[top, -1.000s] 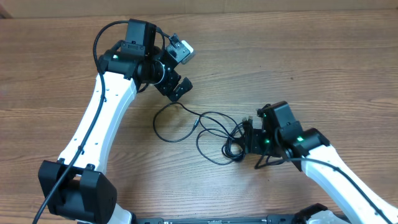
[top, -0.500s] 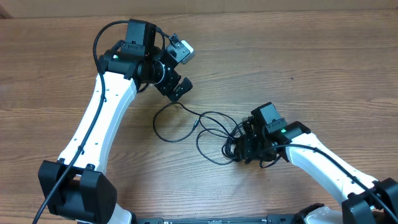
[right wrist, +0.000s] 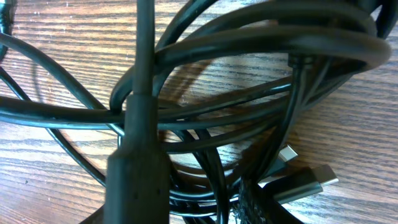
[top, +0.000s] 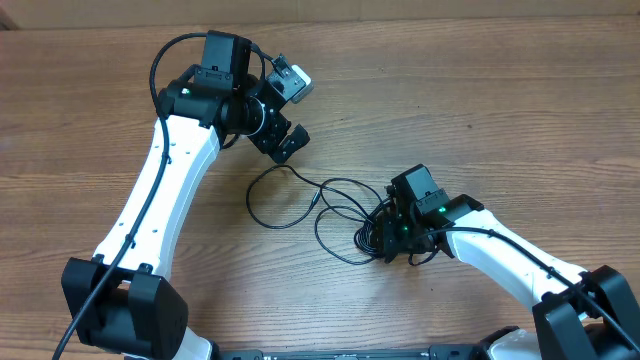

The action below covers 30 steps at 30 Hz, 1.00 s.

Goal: Untangle cables

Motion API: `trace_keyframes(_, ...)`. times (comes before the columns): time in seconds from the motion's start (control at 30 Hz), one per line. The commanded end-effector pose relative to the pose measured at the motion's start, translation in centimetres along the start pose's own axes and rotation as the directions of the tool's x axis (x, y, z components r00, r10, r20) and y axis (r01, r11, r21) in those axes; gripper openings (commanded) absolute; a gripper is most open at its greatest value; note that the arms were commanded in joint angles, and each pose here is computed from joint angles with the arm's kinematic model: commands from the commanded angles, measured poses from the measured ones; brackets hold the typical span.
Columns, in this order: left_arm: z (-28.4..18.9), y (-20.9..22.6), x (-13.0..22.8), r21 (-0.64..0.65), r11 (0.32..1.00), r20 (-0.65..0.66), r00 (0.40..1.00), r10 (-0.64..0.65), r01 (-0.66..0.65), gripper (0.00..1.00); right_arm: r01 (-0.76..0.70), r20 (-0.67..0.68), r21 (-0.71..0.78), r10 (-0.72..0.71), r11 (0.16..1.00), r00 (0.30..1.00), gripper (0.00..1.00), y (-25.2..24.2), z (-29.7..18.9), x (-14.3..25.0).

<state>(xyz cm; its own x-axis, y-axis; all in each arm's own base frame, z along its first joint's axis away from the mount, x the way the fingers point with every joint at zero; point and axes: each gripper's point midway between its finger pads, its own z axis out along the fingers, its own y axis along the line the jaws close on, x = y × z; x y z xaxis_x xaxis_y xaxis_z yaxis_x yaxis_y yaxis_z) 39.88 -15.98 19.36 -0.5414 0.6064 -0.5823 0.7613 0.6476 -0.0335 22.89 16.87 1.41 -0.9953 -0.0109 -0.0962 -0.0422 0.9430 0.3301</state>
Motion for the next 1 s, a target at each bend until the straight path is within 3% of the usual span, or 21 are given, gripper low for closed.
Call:
trace_keyframes(0.0,0.2,-0.3,-0.2,0.018,1.0,0.004,1.0,-0.014,0.014,1.0,-0.004,-0.036,0.04,0.005,0.999,0.999,0.44,-0.9,1.1,0.6)
trace_keyframes(0.13,0.2,-0.3,-0.2,0.018,1.0,0.004,1.0,-0.014,0.014,1.0,-0.001,-0.019,0.05,0.002,0.999,1.0,0.42,-1.0,1.1,0.3)
trace_keyframes(0.17,0.2,-0.3,-0.2,0.018,1.0,0.004,1.0,-0.014,0.014,1.0,-0.001,-0.014,0.06,0.002,0.998,1.0,0.36,-1.2,1.1,0.2)
trace_keyframes(0.23,0.2,-0.3,-0.2,0.018,1.0,0.004,1.0,-0.014,0.014,1.0,-0.001,0.0,0.086,0.001,0.996,1.0,0.11,-1.6,1.0,-0.1)
trace_keyframes(0.27,0.2,-0.3,-0.2,0.018,1.0,0.004,1.0,-0.014,0.014,1.0,0.0,0.002,0.089,0.0,0.996,1.0,0.05,-1.7,1.0,-0.1)
trace_keyframes(0.4,0.2,-0.3,-0.2,0.018,1.0,0.004,1.0,-0.014,0.014,1.0,0.001,0.01,0.08,-0.001,0.997,1.0,0.04,-1.5,1.0,-0.3)
trace_keyframes(0.63,0.2,-0.3,-0.2,0.018,1.0,0.004,1.0,-0.014,0.014,1.0,0.025,0.028,-0.089,-0.023,0.996,0.999,0.04,2.5,-0.4,-2.1)
trace_keyframes(0.8,0.2,-0.3,-0.2,0.018,1.0,0.004,1.0,-0.014,0.014,1.0,0.179,0.197,-0.176,-0.143,0.968,0.97,0.04,6.8,-5.3,-6.3)
trace_keyframes(0.97,0.2,-0.3,-0.2,0.018,1.0,0.004,1.0,-0.014,0.014,1.0,0.424,0.426,-0.162,-0.324,0.891,0.844,0.04,10.7,-12.0,-9.7)
